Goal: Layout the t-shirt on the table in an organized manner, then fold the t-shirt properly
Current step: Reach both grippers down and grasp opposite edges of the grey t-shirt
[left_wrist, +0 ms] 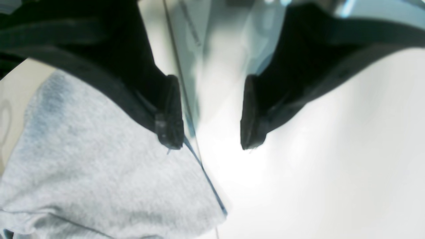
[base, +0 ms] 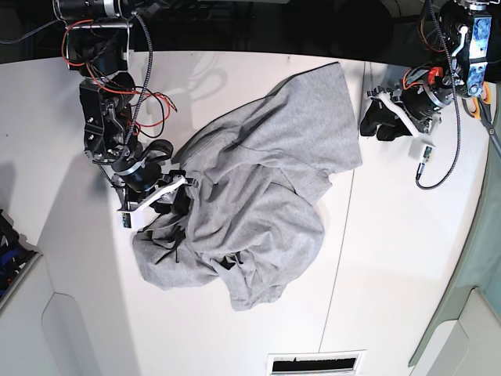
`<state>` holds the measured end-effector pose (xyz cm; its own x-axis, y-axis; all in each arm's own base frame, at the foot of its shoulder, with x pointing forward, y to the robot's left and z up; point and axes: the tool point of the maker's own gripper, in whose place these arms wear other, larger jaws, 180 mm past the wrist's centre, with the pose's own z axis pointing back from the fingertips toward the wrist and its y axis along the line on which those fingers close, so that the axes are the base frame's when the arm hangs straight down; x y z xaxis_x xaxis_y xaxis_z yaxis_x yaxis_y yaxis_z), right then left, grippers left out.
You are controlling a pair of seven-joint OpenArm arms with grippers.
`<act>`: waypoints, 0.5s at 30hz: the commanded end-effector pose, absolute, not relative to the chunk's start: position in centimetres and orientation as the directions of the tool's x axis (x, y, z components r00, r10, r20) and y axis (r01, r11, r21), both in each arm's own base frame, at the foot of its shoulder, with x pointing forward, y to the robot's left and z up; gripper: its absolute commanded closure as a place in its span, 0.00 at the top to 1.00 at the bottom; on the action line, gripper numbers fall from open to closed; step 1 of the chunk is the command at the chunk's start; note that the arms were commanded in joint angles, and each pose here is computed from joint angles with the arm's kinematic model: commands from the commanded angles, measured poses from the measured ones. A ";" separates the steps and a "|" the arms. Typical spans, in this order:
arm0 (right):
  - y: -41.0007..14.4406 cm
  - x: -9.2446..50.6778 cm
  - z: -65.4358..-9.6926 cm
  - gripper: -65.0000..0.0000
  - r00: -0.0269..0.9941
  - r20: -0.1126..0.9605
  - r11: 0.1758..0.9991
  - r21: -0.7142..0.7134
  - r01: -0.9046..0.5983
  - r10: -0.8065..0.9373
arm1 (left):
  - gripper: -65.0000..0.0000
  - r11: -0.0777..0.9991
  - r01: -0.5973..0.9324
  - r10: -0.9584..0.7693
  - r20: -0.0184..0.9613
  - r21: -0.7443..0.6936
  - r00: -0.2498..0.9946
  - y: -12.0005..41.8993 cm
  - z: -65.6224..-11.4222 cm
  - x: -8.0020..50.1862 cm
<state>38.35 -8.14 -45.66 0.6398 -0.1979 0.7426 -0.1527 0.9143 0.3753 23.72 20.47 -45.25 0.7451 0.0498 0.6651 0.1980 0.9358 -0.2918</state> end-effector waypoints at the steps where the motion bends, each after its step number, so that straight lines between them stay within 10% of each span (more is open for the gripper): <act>1: -8.2 39.9 -44.0 0.32 0.596 0.776 0.912 0.374 -0.170 -0.207 | 0.49 0.933 0.206 0.059 0.692 -0.294 0.720 20.8 -44.2 24.6; 15: -7.7 39.8 -43.9 0.24 0.596 0.777 0.903 0.383 -0.193 -0.202 | 0.49 0.925 0.156 0.120 0.654 -0.348 0.747 18.9 -46.5 25.4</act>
<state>38.20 -7.65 -45.62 0.6413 -0.1899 0.7434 -0.1743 0.9075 0.3822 25.57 18.33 -46.27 0.7336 0.1411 0.6648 0.1594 0.9152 -0.3702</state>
